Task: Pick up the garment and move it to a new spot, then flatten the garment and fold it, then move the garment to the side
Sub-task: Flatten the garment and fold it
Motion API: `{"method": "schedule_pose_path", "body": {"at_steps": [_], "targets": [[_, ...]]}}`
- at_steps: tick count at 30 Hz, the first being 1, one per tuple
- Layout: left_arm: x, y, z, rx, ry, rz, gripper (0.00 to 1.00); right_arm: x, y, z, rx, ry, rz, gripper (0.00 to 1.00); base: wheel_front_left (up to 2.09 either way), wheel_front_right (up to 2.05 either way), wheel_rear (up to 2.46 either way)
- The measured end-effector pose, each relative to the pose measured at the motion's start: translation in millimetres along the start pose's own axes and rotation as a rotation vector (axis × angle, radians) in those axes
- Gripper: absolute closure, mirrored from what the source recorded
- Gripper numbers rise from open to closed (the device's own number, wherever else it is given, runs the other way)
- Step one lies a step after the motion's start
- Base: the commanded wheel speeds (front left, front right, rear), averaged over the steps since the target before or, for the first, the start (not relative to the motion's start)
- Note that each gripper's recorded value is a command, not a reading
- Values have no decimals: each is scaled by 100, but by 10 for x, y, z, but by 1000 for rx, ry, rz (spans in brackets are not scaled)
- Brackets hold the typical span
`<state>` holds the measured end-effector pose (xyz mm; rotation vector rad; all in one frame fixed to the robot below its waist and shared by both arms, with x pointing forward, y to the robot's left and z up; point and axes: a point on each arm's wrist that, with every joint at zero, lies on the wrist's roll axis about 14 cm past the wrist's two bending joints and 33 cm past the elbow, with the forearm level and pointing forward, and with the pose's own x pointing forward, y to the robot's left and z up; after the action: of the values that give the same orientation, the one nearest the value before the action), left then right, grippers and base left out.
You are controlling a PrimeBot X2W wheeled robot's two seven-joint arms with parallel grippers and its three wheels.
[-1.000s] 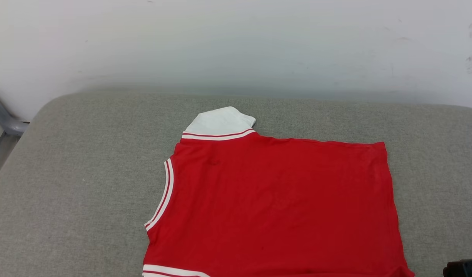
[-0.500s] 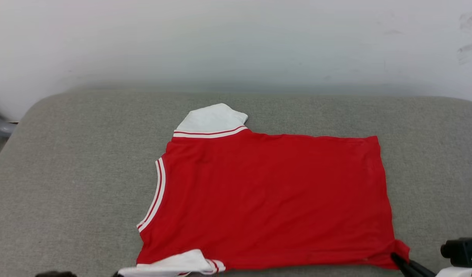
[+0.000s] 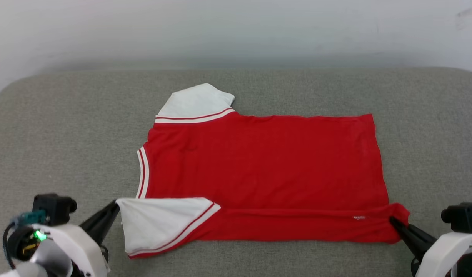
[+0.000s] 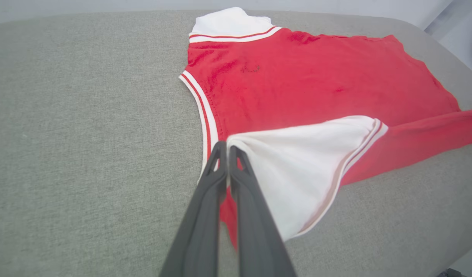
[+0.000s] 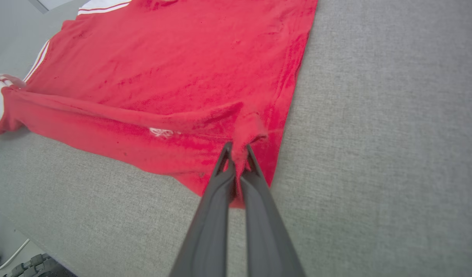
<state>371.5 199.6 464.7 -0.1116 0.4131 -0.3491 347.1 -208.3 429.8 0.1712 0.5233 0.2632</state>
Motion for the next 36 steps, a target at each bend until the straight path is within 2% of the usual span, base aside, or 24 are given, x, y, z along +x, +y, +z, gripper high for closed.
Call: {"method": "schedule_pose_path", "body": {"at_steps": [9,16,26,33,34,35,36], "targets": [[459,163,172,71,45,-20,100,244,-65,34,-2,39,-1,100,0,0,0],[763,210,45,52,101,-30,100,474,-105,23,-18,82,3,100,0,0,0],[947,302,-322,36,191,-9,100,656,-248,-135,-36,156,-27,100,0,0,0],[969,298,-336,29,181,-4,100,698,-218,-126,-39,151,-20,100,0,0,0],[966,298,-311,33,170,-3,100,701,-204,-111,-35,142,-18,63,0,0,0],[963,308,-272,37,154,1,69,699,-195,-95,-31,134,-18,0,0,0,0],[940,322,-218,51,134,6,0,684,-201,-37,-34,111,-22,0,0,0,0]]}}
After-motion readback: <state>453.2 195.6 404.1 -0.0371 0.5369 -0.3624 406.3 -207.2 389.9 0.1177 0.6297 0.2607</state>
